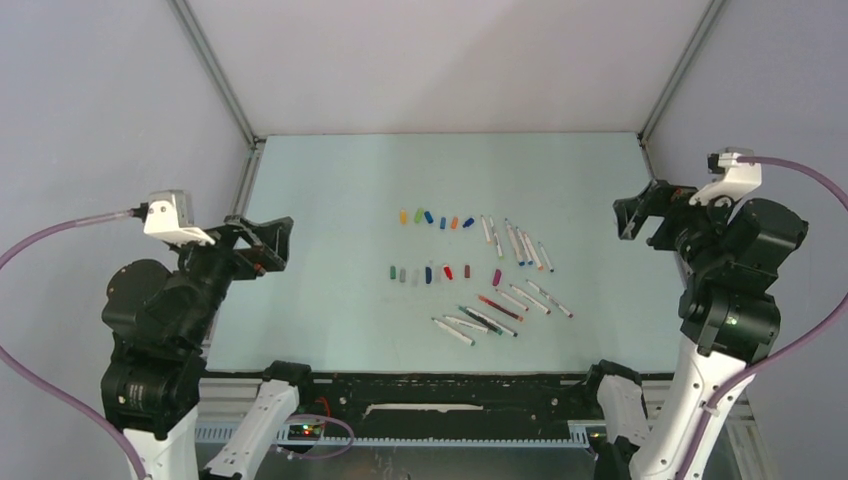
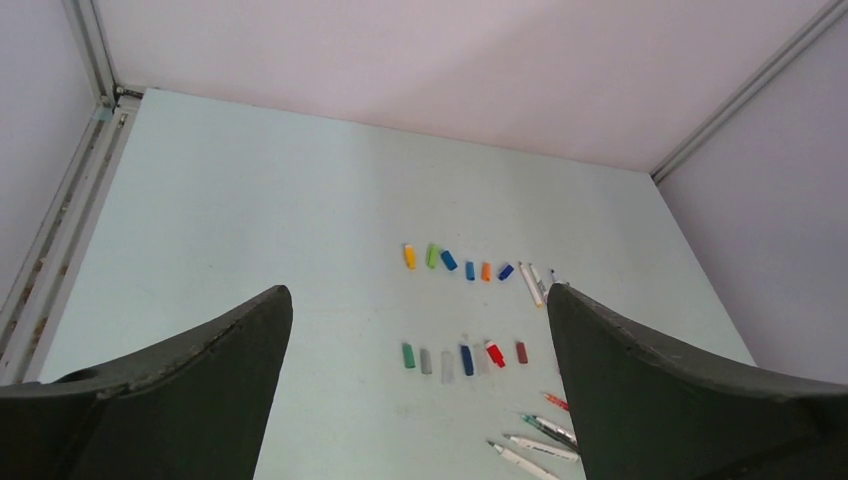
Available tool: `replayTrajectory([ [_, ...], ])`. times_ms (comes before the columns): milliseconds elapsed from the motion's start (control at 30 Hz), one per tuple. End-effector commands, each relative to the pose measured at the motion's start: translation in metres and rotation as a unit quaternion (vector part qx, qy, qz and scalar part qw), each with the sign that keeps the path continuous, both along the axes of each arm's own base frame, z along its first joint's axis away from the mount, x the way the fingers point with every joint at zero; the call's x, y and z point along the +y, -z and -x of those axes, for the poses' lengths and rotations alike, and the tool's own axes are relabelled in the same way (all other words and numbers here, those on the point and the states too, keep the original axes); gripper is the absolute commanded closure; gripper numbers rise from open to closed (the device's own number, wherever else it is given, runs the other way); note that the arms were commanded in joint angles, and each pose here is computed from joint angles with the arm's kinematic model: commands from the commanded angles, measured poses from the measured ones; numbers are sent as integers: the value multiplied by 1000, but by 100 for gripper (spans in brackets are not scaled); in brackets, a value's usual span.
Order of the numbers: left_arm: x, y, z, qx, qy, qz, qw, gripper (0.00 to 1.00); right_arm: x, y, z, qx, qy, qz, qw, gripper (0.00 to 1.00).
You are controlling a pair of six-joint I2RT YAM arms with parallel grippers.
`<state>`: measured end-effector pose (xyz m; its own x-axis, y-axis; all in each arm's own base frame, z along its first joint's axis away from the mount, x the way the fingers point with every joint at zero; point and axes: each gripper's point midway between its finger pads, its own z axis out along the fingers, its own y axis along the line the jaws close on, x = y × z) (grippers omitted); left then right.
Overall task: Open the pen caps
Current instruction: Reset both arms
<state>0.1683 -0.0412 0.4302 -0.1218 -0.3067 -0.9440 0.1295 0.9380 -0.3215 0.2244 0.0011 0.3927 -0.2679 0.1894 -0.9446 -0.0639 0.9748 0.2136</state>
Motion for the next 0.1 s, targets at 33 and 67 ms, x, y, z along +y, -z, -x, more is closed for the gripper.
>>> replayTrajectory([
  [33,2,-2,-10,-22,-3,-22,1000,0,-5,-2,-14,-2,6,-15,1000,1],
  [67,3,-2,-12,-22,-5,-23,999,0,-6,-1,-15,0,6,-16,1000,0],
])
